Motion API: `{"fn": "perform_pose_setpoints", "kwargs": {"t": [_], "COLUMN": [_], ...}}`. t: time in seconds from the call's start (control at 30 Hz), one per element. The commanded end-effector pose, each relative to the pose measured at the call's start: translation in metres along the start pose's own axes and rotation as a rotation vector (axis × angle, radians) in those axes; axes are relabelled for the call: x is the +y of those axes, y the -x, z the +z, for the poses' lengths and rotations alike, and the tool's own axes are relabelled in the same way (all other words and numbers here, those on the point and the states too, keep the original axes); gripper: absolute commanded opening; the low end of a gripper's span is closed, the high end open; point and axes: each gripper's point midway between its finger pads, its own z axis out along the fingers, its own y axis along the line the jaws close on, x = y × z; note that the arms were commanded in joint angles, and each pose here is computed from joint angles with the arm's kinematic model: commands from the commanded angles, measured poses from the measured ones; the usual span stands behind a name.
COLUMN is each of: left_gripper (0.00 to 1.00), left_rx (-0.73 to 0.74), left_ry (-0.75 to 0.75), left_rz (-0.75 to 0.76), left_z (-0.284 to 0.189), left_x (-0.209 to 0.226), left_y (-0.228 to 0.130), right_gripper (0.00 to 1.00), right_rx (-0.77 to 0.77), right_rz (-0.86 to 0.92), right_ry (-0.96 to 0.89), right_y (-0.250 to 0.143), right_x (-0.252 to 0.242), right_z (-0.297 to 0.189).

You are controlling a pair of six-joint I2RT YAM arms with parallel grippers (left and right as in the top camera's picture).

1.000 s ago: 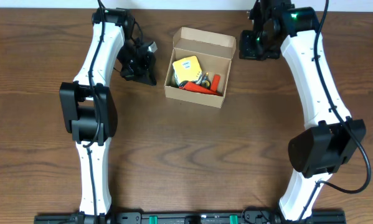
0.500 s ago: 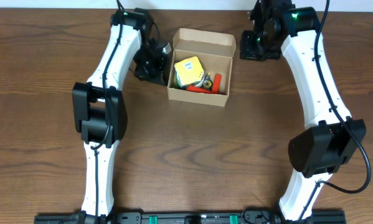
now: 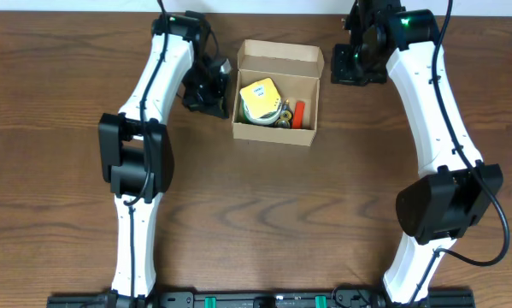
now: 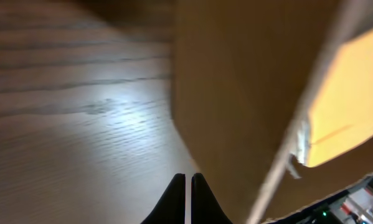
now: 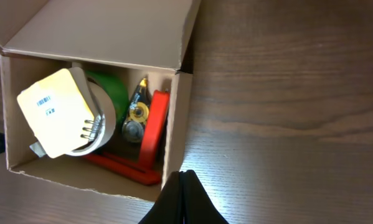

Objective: Pack container

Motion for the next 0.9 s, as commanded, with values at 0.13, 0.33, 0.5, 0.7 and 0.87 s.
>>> {"fn": "perform_pose_setpoints", "kwargs": {"t": [0.13, 0.33, 0.5, 0.7, 0.87], "left_gripper": [0.06, 0.06, 0.06, 0.06, 0.06], "left_rx": [-0.107, -0.170, -0.178, -0.180, -0.183], "left_ry": [-0.021, -0.110, -0.232, -0.307, -0.315], "left_rz": [-0.085, -0.079, -0.033, -0.004, -0.002], "left_z": [-0.020, -0.030, -0.035, -0.037, -0.038], "left_x": [0.046, 0.047, 0.028, 0.013, 0.012], "left_y": [0.027, 0.041, 0.043, 0.043, 0.044], "right_gripper": [0.01, 0.01, 0.01, 0.01, 0.01], "right_rx": [-0.041, -0.052, 0.019, 0.127, 0.174], "right_rz": [0.124, 0.172, 0.210, 0.269, 0.304], "right_ry": [-0.022, -0.009, 0.063, 0.225, 0.259], "right_y": [0.012, 0.020, 0.017, 0.014, 0.011], "right_x": [-0.021, -0.029, -0.026, -0.021, -0.028], "right_z": [-0.008, -0.003, 0.023, 0.065, 0.089]}}
